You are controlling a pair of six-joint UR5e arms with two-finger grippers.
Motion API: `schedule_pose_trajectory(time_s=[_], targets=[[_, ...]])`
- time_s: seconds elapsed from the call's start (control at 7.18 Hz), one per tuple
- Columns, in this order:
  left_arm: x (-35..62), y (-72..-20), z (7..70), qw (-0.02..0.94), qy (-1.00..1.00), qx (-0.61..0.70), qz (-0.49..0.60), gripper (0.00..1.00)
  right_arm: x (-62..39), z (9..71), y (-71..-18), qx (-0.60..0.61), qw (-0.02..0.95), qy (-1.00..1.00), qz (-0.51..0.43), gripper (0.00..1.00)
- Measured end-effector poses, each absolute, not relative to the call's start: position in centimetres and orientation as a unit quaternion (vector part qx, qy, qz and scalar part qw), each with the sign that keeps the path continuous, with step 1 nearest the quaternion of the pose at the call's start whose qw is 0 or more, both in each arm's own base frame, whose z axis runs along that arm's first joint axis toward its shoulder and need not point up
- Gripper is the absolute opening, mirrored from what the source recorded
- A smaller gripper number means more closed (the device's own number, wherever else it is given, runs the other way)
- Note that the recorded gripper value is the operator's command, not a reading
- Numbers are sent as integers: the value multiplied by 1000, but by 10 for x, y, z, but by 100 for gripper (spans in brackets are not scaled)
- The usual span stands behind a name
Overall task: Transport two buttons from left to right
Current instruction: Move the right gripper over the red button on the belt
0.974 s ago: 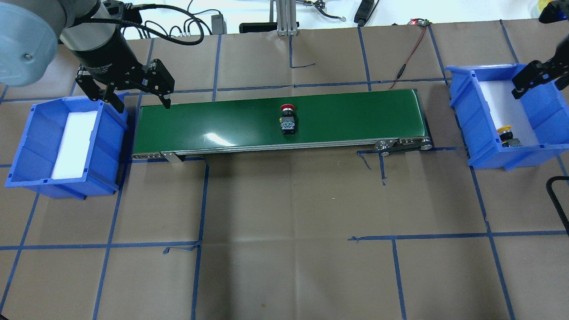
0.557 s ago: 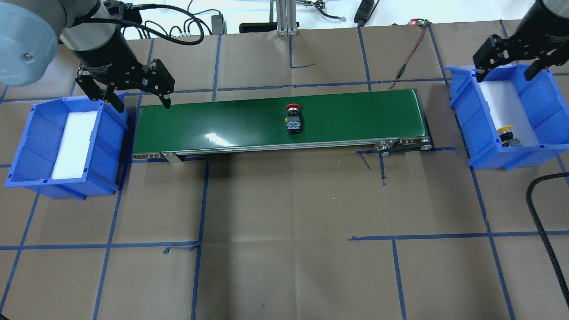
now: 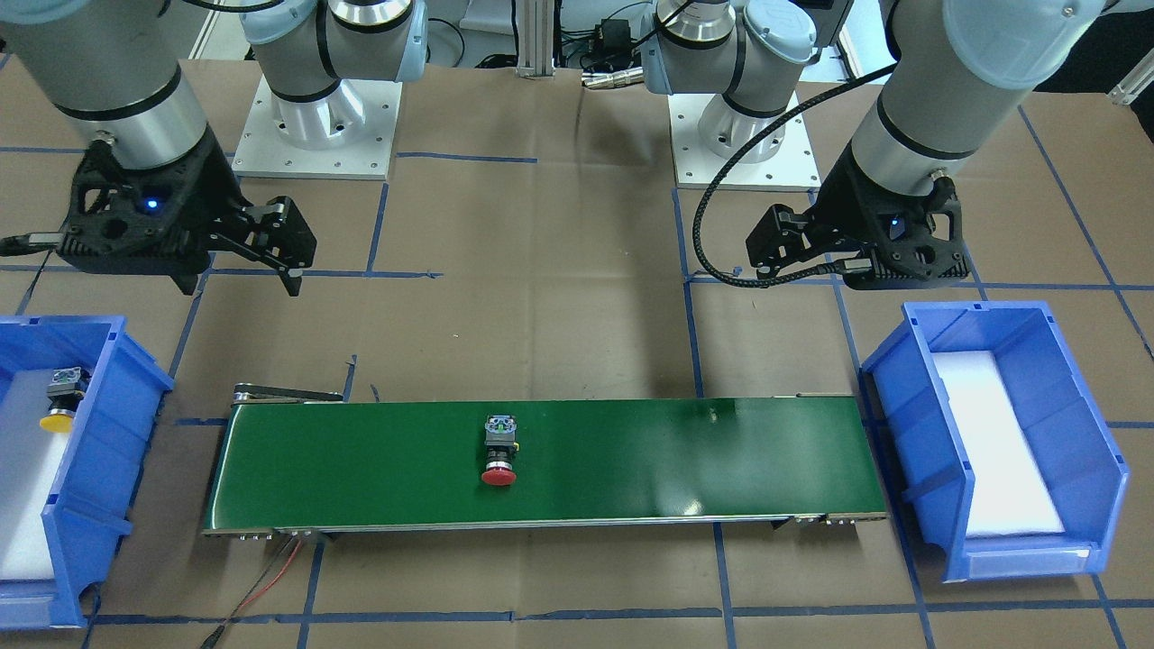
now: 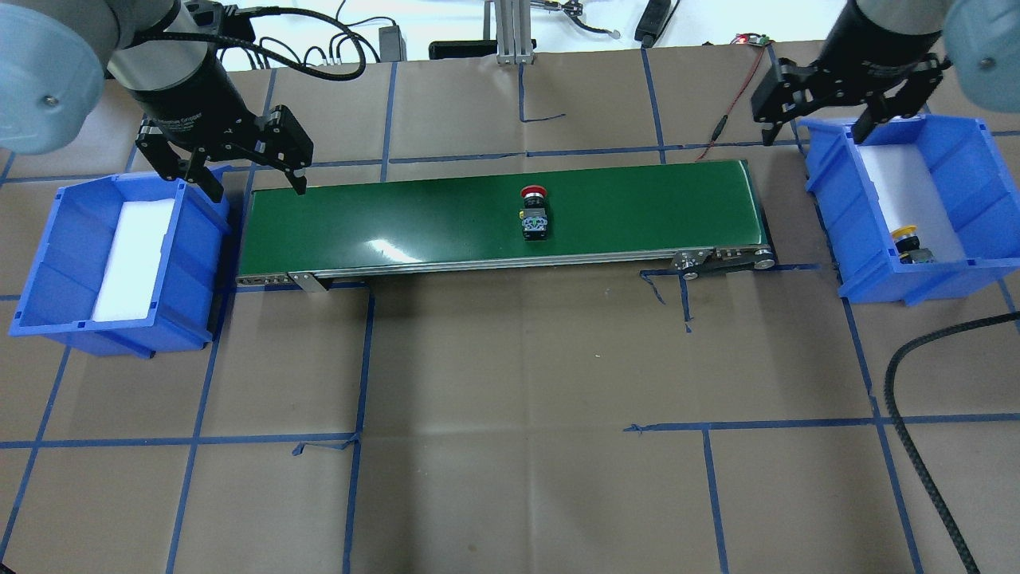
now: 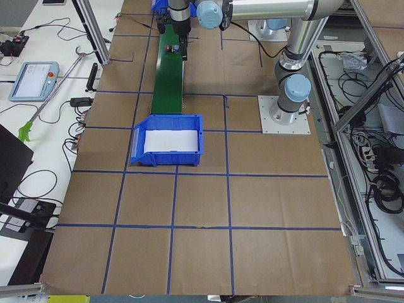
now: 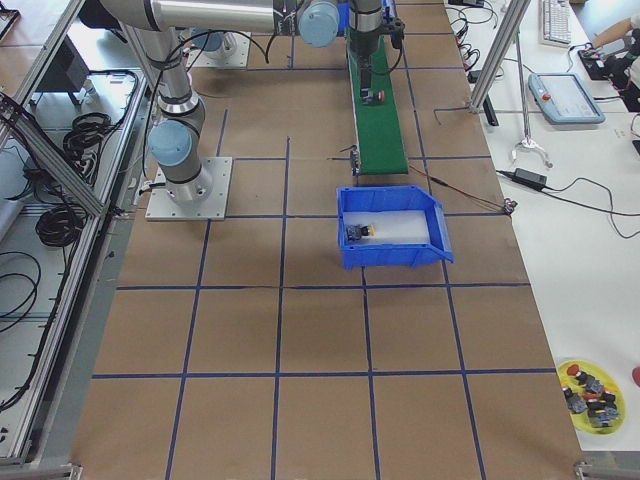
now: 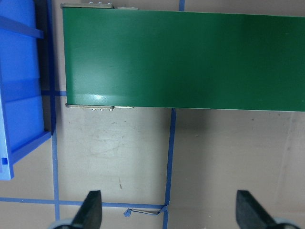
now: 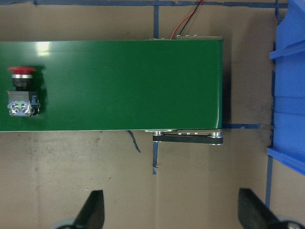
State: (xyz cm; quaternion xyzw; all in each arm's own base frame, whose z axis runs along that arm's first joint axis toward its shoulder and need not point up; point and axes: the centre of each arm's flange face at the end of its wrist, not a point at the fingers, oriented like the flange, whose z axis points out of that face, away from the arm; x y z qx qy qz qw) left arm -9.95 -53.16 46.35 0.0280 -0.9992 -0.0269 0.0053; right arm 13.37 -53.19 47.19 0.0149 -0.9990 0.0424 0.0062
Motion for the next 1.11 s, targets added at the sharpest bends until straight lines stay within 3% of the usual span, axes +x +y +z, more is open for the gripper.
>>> schedule_pose_trajectory(time_s=[1.11], targets=[[-100,-531,463,5,-999,28,-27,100,147,387,-586,-22,-34,-998,57,99]])
